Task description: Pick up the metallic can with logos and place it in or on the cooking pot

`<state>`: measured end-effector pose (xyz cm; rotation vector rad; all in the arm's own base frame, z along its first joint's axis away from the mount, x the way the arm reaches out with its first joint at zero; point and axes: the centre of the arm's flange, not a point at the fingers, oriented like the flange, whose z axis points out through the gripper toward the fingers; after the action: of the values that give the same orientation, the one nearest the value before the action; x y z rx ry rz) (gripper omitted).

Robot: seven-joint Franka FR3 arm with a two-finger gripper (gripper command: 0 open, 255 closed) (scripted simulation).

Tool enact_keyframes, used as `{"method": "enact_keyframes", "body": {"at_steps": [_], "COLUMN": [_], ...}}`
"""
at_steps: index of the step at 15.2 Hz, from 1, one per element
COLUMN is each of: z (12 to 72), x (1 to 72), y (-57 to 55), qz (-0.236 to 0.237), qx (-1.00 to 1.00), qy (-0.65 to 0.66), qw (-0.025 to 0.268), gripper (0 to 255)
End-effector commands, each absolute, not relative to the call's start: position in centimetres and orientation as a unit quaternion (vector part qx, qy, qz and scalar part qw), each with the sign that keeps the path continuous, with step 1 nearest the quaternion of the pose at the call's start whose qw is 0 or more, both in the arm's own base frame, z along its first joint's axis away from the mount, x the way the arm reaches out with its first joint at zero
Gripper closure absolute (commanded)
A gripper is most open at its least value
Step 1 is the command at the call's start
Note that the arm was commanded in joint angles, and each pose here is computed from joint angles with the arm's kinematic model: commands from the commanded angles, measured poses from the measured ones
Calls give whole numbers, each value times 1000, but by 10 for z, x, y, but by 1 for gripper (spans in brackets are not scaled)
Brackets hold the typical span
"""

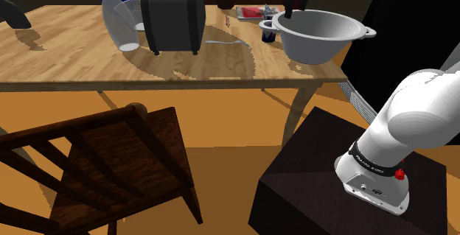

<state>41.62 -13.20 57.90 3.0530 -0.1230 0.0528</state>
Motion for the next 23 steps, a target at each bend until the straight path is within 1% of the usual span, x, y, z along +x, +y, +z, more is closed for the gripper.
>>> {"method": "enact_keyframes", "body": {"at_steps": [1,12,20,23], "z": [577,554,513,513], "x": [438,555,559,559], "y": [-146,-228,-235,-235], "qz": [17,15,15,15], "qx": [998,998,998,998], "qy": [-37,-25,-25,-25], "qw": [45,53,53,53], "gripper": [0,0,0,0]}}
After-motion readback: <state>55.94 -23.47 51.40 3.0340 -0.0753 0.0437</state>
